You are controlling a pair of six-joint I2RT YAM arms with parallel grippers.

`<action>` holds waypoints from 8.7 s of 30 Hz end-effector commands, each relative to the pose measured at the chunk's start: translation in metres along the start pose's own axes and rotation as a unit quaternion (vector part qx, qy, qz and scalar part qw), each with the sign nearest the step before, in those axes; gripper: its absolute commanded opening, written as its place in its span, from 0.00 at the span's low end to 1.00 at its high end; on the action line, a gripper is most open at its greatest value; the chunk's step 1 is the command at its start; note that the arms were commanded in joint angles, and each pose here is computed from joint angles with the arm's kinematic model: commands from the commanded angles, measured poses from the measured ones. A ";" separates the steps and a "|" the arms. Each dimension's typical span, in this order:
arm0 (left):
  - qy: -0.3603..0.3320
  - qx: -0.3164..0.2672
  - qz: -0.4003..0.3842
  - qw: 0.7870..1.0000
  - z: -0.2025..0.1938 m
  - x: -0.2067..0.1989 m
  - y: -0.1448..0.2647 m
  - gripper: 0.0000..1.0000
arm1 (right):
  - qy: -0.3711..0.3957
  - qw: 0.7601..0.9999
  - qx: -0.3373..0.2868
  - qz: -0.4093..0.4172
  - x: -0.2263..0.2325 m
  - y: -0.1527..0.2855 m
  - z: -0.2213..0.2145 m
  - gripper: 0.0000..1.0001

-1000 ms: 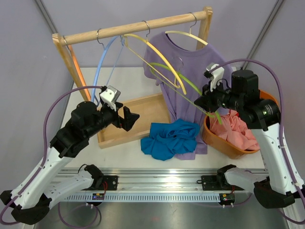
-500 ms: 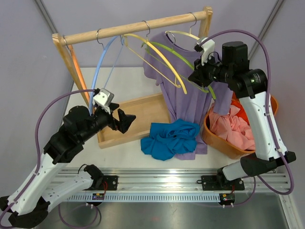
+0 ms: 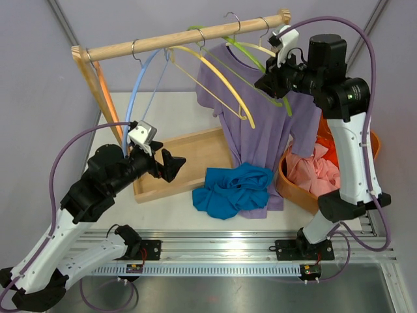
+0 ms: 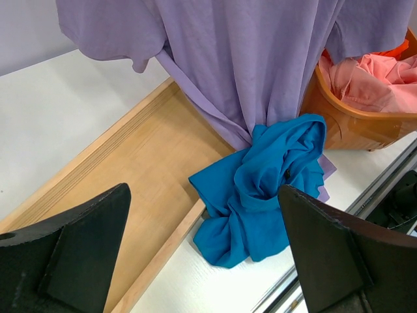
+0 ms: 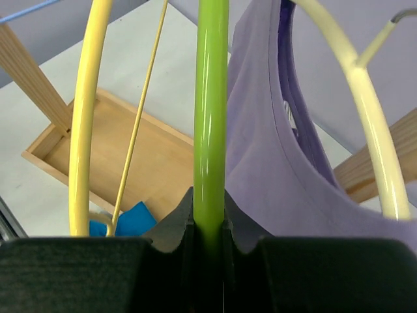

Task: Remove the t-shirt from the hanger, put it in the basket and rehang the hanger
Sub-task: Hang the hanger back to the clothesline with the right arm, then place the tshirt into the basket, then grab a hanger with a tshirt on it with the right arm

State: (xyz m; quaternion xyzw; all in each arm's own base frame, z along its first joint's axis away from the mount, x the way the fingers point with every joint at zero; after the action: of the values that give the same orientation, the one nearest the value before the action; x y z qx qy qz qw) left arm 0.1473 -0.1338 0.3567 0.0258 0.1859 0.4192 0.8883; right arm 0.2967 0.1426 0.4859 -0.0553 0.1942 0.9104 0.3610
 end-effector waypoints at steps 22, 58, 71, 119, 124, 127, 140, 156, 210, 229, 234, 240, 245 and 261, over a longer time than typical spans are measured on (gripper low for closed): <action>-0.081 0.117 -0.181 0.973 -0.075 -0.048 -0.082 0.99 | -0.032 0.996 0.015 0.087 0.026 -0.021 -0.009 0.16; -0.082 0.116 -0.250 0.958 -0.083 -0.109 -0.097 0.00 | 0.114 0.966 0.037 0.227 0.103 0.103 -0.143 0.95; -0.086 0.021 -0.364 0.927 0.042 -0.165 -0.056 0.00 | 0.012 0.921 -0.150 0.359 0.133 0.097 -0.102 0.99; -0.075 -0.055 -0.158 0.983 0.077 -0.095 0.018 0.99 | -0.054 0.851 0.008 -0.522 -0.115 0.183 -0.011 0.00; -0.071 -0.056 -0.156 0.984 0.067 -0.089 0.022 0.99 | -0.132 0.900 0.075 -0.410 -0.136 0.155 -0.092 0.00; -0.073 -0.060 -0.156 0.983 0.067 -0.088 0.023 0.99 | -0.162 0.930 0.113 -0.311 -0.121 0.125 -0.139 0.00; -0.039 -0.052 -0.159 0.985 0.053 -0.088 0.018 0.99 | -0.331 0.857 0.336 -0.208 -0.087 0.097 -0.331 0.00; -0.048 -0.031 -0.166 0.985 0.052 -0.095 0.006 0.99 | -0.176 0.918 0.278 -0.222 -0.118 0.134 -0.234 0.91; 0.011 0.008 -0.118 0.993 0.024 -0.087 -0.008 0.99 | -0.006 0.986 -0.153 -0.071 -0.076 0.052 0.049 0.00; 0.016 0.005 -0.109 0.994 0.019 -0.081 -0.004 0.99 | 0.022 0.971 -0.220 -0.091 -0.050 0.085 0.057 0.00; 0.013 0.006 -0.106 0.994 0.018 -0.081 -0.007 0.99 | 0.021 0.978 -0.188 -0.093 -0.031 0.099 0.034 0.00; 0.008 0.013 -0.100 0.995 0.017 -0.079 -0.007 0.99 | -0.036 0.986 -0.121 -0.105 -0.013 0.112 -0.017 0.00; 0.009 0.016 -0.095 0.995 0.013 -0.077 -0.006 0.99 | -0.103 0.988 -0.056 -0.104 0.009 0.127 -0.063 0.00; 0.018 0.029 -0.085 0.996 0.001 -0.069 0.001 0.99 | -0.311 0.947 0.078 0.027 0.115 0.144 -0.144 0.00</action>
State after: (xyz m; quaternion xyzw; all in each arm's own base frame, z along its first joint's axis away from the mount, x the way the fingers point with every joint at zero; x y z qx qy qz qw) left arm 0.1068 -0.1902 0.3752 0.0498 0.2121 0.3264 0.9198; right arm 0.1227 0.0524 0.3676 0.2338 0.1724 0.8596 0.4203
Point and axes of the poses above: each gripper's point midway between its finger pads, its own y axis back along the fingers, its own x axis along the line the jaws close on, z = x × y, the point moved 7 cm from there along y, back along the fingers, and after that the axes turned 10 degrees about y, right-handed, at the moved point
